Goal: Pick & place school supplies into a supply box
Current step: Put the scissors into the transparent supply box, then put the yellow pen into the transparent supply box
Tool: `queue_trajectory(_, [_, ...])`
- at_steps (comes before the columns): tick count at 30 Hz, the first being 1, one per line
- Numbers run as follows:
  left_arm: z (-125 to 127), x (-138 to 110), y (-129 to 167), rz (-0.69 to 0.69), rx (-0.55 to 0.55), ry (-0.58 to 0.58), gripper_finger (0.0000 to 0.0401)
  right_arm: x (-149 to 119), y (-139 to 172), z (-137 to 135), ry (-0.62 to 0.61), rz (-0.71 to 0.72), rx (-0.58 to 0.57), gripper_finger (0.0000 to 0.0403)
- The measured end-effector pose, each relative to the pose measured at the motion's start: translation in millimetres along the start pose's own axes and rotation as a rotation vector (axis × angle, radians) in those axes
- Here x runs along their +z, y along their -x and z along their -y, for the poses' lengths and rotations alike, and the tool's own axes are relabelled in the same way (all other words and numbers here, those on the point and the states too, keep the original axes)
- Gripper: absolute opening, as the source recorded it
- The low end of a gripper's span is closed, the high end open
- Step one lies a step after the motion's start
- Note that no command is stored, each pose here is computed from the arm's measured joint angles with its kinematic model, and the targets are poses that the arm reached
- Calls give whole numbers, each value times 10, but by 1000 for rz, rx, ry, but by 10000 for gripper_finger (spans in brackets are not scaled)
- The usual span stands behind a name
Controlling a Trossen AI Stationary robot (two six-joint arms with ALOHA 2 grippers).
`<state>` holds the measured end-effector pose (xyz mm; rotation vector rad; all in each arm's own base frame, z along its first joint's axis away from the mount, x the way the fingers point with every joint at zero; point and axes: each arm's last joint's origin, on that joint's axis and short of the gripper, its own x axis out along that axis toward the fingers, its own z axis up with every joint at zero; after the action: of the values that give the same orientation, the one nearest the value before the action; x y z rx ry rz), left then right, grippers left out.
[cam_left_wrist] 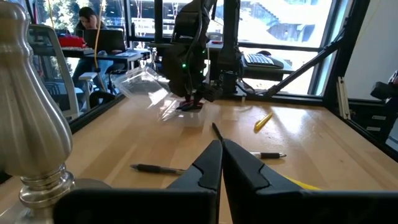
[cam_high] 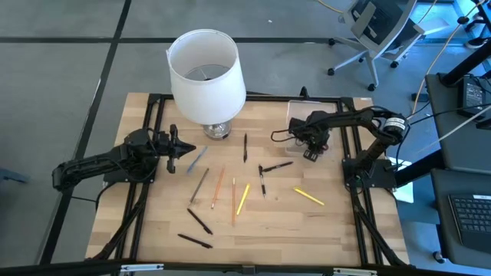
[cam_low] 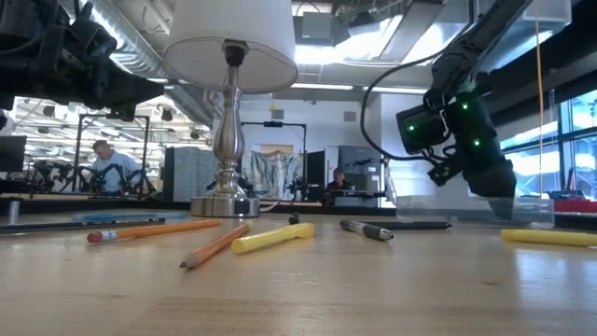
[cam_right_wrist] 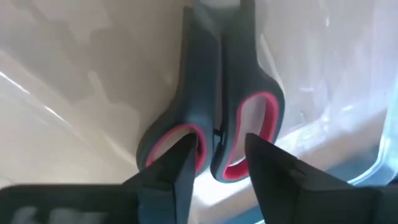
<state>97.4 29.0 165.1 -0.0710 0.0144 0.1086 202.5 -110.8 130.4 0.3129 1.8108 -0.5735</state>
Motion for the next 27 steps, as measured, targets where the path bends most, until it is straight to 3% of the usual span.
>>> queue_trajectory(5, [0,0,0,0,0,0,7,29,36,9,-7,16,-13,172])
queue_trajectory(20, [0,0,0,0,1,0,8,67,194,39,-5,8,-18,174])
queue_trajectory(27, [0,-1,0,-1,1,0,7,-11,593,67,-61,167,-44,174])
